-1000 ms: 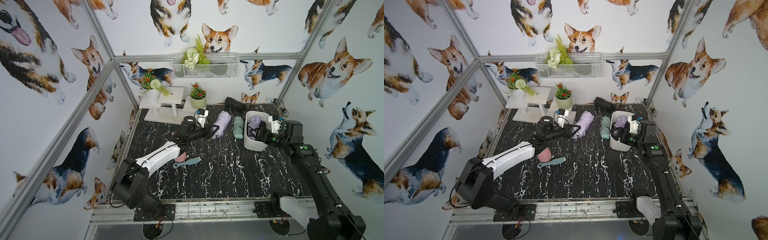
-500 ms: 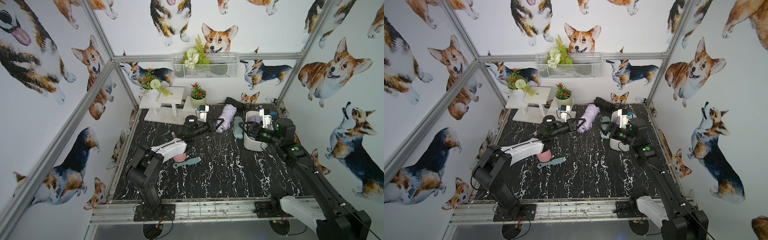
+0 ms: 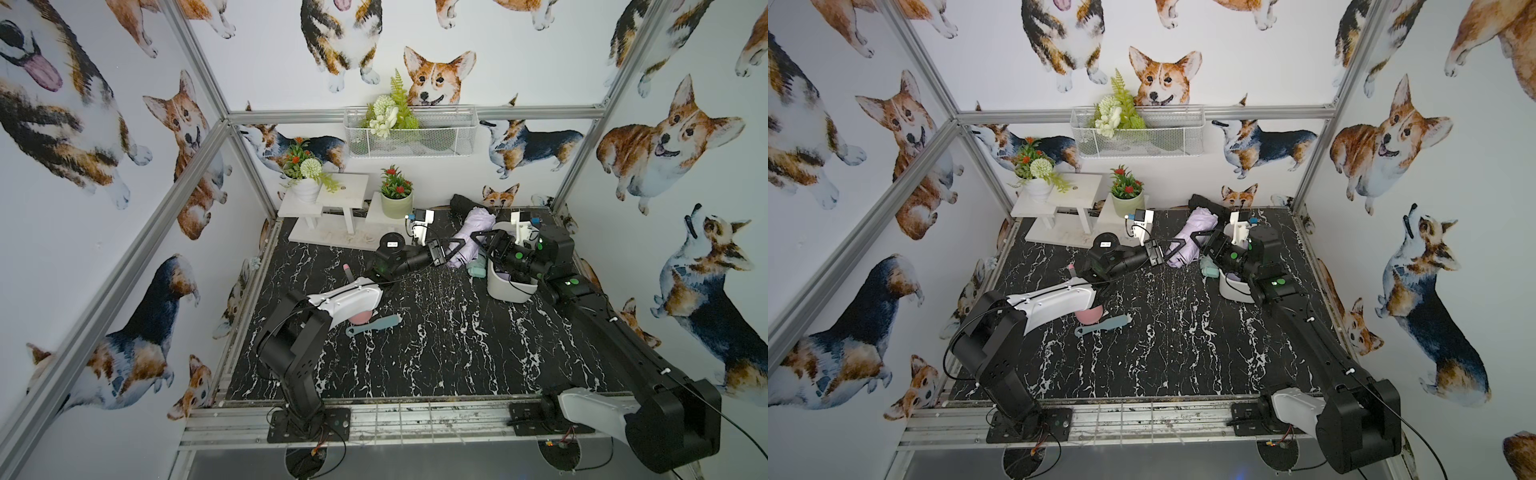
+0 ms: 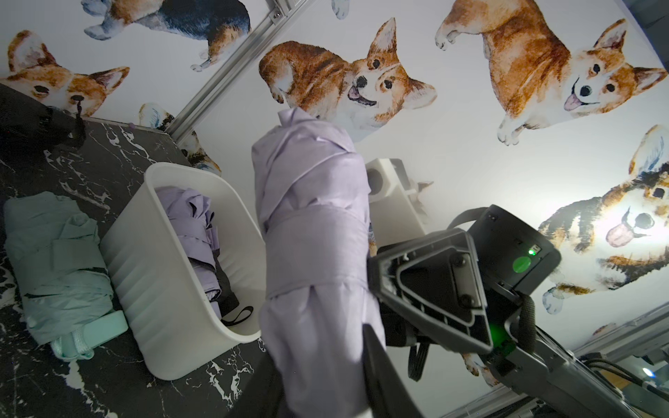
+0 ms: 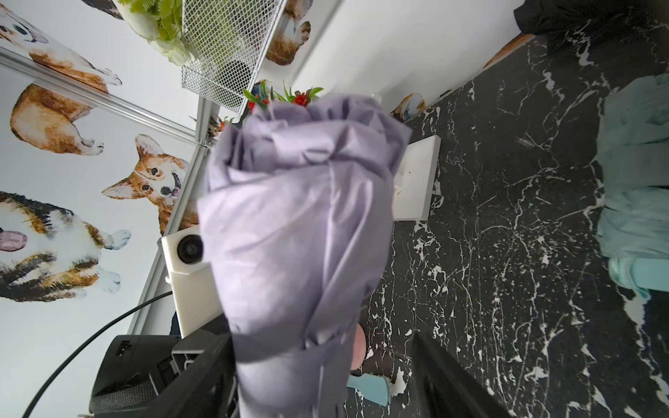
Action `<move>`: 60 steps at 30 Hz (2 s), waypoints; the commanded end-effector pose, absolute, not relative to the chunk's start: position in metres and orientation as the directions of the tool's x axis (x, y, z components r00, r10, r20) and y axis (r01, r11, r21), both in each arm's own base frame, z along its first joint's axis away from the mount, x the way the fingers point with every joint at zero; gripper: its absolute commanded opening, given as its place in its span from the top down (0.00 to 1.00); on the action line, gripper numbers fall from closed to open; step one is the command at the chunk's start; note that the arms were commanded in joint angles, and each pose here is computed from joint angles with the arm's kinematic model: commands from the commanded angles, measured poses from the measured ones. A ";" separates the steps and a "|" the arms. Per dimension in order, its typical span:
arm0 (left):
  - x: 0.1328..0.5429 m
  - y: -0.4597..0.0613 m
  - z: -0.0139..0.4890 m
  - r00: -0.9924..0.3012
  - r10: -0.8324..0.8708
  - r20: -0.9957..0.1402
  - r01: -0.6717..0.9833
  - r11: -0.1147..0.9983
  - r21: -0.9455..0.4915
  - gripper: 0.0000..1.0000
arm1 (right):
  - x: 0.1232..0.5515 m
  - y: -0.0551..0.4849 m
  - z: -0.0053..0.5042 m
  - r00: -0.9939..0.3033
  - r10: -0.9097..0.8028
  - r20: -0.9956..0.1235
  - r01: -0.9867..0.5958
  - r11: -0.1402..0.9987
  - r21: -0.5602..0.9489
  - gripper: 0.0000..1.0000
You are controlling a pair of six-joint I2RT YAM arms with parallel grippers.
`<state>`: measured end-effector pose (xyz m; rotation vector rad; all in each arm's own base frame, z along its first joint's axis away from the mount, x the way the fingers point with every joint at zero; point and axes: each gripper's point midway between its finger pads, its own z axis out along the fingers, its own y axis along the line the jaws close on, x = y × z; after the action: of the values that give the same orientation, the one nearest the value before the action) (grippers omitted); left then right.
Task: Put the umbrella into the storage box
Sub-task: Pick up the umbrella from the center of the board, then place the umbrella in the storage box.
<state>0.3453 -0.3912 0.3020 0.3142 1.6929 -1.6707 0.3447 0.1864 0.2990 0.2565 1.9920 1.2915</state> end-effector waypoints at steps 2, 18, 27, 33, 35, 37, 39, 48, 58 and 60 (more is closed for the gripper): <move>0.335 -0.396 0.328 -0.652 -0.321 -0.687 0.707 0.071 -0.704 1.00 | 0.352 0.187 0.321 -0.664 0.572 -0.482 -0.260 0.427 0.866 0.41; 0.326 -0.376 0.321 -0.615 -0.287 -0.734 0.720 0.175 -0.672 0.37 | 0.346 0.161 0.319 -0.576 0.533 -0.620 -0.252 0.606 0.755 0.80; 0.327 -0.319 0.281 -0.588 -0.151 -0.795 0.658 0.482 -0.578 0.27 | 0.346 0.069 0.301 -0.569 0.433 -0.699 -0.047 0.832 0.553 0.80; 0.329 -0.298 0.260 -0.613 -0.128 -0.779 0.616 0.540 -0.573 0.27 | 0.366 0.043 0.282 -0.641 0.315 -0.700 0.020 0.918 0.395 0.81; 0.329 -0.295 0.256 -0.624 -0.124 -0.772 0.608 0.545 -0.578 0.27 | 0.374 0.036 0.275 -0.659 0.290 -0.694 0.046 0.936 0.348 0.80; 0.328 -0.292 0.253 -0.631 -0.120 -0.767 0.601 0.550 -0.580 0.27 | 0.382 0.028 0.269 -0.670 0.268 -0.692 0.070 0.951 0.301 0.81; 0.327 -0.289 0.251 -0.632 -0.112 -0.767 0.599 0.558 -0.575 0.27 | 0.390 0.020 0.262 -0.682 0.249 -0.687 0.098 0.963 0.251 0.81; 0.327 -0.285 0.242 -0.640 -0.096 -0.763 0.593 0.570 -0.569 0.28 | 0.410 0.001 0.221 -0.760 0.212 -0.614 0.171 0.977 0.126 0.78; 0.329 -0.284 0.233 -0.652 -0.086 -0.754 0.582 0.582 -0.569 0.28 | 0.414 -0.009 0.181 -0.826 0.211 -0.522 0.213 0.975 0.058 0.21; 0.329 -0.284 0.231 -0.654 -0.082 -0.752 0.579 0.586 -0.567 0.28 | 0.414 -0.009 0.187 -0.818 0.214 -0.534 0.216 0.975 0.059 0.18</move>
<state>0.3288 -0.2836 0.2309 0.3700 2.0548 -1.0980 0.4143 -0.0042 0.1814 0.2949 2.5663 0.0337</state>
